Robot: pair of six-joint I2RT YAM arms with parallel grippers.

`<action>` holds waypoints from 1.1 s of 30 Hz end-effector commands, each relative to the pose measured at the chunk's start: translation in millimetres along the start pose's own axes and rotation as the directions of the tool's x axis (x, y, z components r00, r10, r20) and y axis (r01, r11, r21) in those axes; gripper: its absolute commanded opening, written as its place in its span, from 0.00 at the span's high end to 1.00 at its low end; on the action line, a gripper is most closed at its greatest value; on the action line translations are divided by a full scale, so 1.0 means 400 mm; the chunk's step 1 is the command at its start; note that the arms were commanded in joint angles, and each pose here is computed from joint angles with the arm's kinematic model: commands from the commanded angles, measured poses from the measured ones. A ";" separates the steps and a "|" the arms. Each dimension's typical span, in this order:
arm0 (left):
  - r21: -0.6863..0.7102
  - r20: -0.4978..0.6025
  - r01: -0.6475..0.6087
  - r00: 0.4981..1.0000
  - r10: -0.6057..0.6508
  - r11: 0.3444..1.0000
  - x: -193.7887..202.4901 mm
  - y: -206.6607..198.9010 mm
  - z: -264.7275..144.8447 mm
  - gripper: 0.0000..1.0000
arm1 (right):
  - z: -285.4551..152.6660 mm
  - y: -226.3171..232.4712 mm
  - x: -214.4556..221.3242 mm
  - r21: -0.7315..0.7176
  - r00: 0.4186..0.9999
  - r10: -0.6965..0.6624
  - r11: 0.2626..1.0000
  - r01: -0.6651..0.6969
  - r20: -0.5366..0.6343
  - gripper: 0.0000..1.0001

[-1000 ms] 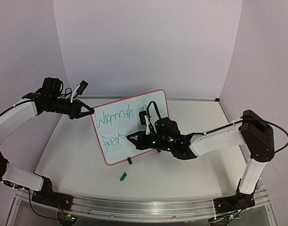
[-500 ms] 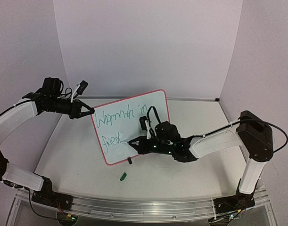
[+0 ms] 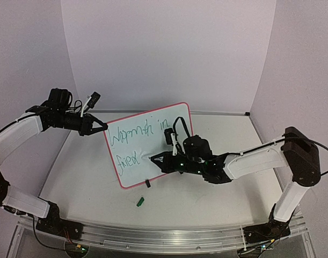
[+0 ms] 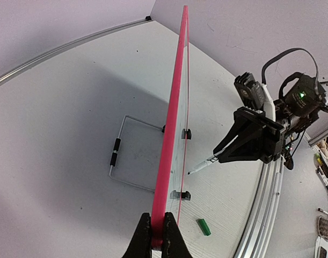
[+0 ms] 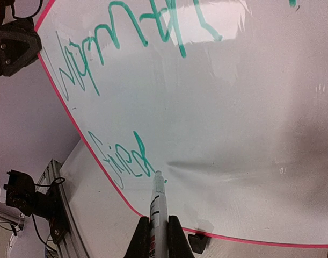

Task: Write a sentence on the whiteboard
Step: Write on the whiteboard with the whiteboard marker without the cap.

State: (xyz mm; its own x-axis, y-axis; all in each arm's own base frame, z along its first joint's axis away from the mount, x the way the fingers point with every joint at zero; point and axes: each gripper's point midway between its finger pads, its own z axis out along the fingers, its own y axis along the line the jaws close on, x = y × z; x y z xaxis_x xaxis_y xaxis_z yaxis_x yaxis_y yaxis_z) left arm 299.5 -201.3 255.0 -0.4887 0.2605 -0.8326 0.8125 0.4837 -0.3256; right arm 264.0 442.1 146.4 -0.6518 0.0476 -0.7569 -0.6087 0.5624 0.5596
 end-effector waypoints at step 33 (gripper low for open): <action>0.007 -0.140 0.058 0.989 -0.057 0.998 0.094 -0.007 0.051 1.00 | -0.003 0.057 -0.076 -0.116 0.985 -0.173 0.978 0.173 0.009 1.00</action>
State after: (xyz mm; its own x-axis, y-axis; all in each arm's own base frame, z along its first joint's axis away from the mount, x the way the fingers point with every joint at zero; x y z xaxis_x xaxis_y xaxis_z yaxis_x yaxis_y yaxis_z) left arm 298.1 -203.6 255.3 -0.4838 0.2662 -0.8337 0.8160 0.4816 -0.3197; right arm 268.5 440.6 175.8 -0.5579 -0.0479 -0.8285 -0.7413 0.4776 0.4716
